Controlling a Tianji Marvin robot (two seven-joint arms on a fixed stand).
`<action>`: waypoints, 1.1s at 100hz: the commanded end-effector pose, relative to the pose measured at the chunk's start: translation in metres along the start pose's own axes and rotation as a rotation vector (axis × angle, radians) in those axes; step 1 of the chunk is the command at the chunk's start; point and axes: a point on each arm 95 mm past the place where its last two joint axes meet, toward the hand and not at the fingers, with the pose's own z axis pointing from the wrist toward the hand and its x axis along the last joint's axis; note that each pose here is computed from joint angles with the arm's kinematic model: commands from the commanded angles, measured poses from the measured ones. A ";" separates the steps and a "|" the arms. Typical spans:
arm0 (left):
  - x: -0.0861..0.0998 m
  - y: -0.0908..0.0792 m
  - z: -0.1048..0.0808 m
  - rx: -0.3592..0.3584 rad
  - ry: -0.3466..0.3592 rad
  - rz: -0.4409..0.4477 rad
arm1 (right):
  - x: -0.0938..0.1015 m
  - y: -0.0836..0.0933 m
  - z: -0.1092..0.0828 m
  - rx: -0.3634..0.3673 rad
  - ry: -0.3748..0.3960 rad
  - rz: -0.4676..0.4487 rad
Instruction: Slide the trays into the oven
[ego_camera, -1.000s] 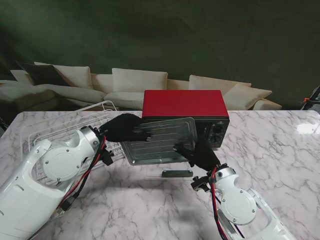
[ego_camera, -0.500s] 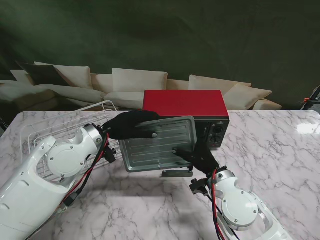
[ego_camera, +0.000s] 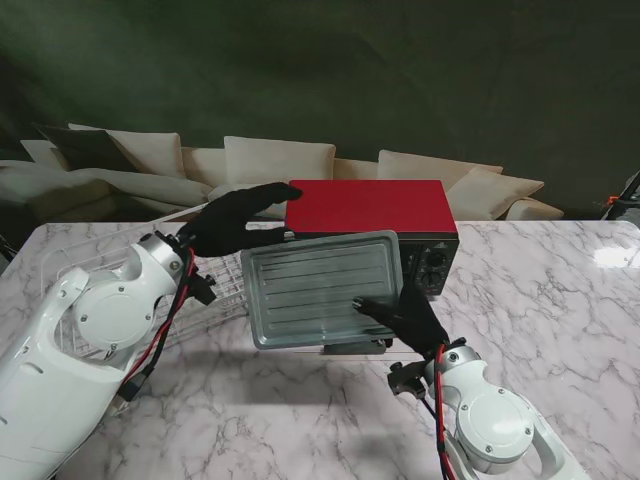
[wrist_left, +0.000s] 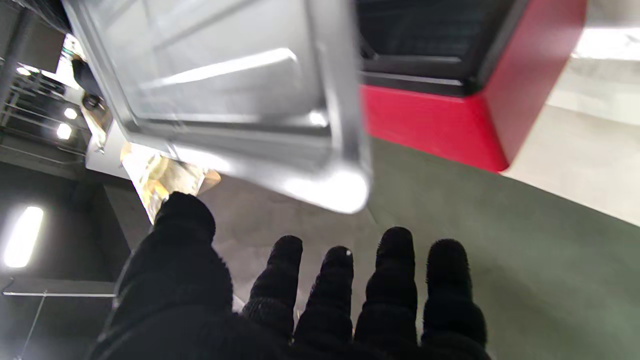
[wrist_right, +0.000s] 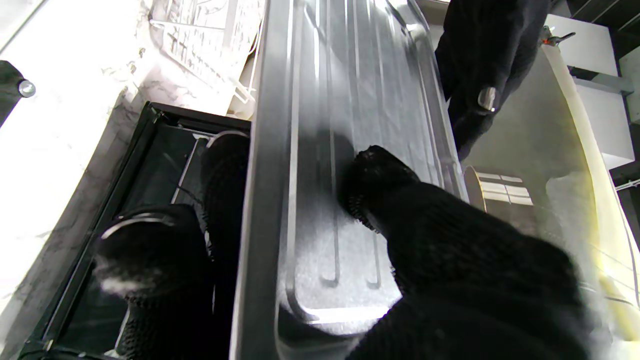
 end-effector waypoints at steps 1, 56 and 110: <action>-0.007 -0.001 -0.006 0.017 -0.026 -0.004 | -0.004 0.002 -0.004 -0.015 -0.019 0.001; -0.083 -0.010 -0.053 -0.002 -0.269 0.055 | -0.035 0.030 -0.011 -0.073 -0.237 0.102; -0.099 -0.006 -0.063 0.017 -0.312 0.036 | -0.064 0.031 0.021 -0.047 -0.445 0.215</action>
